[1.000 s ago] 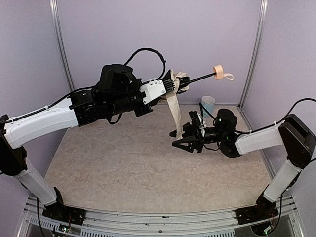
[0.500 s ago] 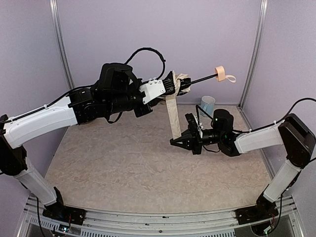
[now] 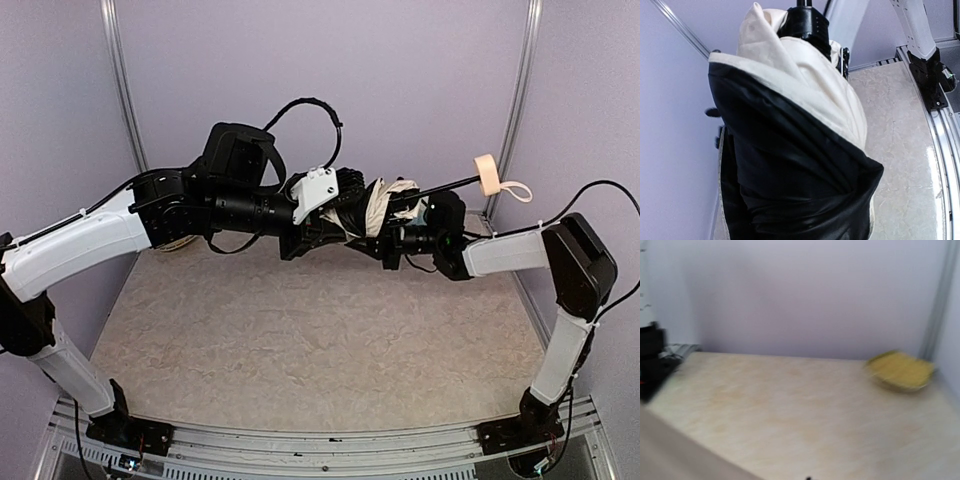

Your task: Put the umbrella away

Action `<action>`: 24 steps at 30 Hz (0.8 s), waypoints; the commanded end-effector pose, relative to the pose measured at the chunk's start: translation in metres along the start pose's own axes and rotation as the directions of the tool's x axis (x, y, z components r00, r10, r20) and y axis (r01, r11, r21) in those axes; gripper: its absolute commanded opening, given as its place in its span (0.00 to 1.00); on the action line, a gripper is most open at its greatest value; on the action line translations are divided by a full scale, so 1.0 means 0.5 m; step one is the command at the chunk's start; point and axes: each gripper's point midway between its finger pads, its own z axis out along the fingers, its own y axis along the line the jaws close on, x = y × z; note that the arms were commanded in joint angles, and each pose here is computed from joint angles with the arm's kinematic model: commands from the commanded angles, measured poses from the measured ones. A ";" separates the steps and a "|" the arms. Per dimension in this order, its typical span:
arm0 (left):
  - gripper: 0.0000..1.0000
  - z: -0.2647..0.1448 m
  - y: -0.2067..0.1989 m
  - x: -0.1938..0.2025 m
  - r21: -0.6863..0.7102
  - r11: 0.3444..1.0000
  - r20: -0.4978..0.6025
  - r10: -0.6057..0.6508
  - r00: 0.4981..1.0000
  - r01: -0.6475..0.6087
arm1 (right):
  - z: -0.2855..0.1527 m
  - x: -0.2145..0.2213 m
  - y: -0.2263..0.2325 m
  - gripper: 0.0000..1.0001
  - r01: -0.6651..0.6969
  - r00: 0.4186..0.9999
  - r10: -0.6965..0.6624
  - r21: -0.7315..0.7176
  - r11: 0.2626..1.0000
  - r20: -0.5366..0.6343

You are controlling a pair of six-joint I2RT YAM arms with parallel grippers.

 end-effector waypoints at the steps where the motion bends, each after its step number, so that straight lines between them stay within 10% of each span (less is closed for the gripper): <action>1: 0.00 -0.080 -0.072 -0.133 0.251 0.968 0.246 -0.069 0.967 0.005 | -0.055 -0.026 -0.139 0.00 0.072 0.994 -0.054 0.188 0.979 -0.098; 14: 0.00 0.028 -0.304 0.160 0.658 0.728 -0.179 -0.100 0.979 0.195 | -0.077 -0.384 -0.129 0.00 0.526 0.842 -0.539 0.193 0.829 0.021; 24: 0.00 0.116 -0.240 0.295 0.495 0.754 -0.325 -0.300 0.897 0.432 | -0.043 -0.402 0.068 0.00 0.670 0.728 -0.684 0.175 0.722 0.036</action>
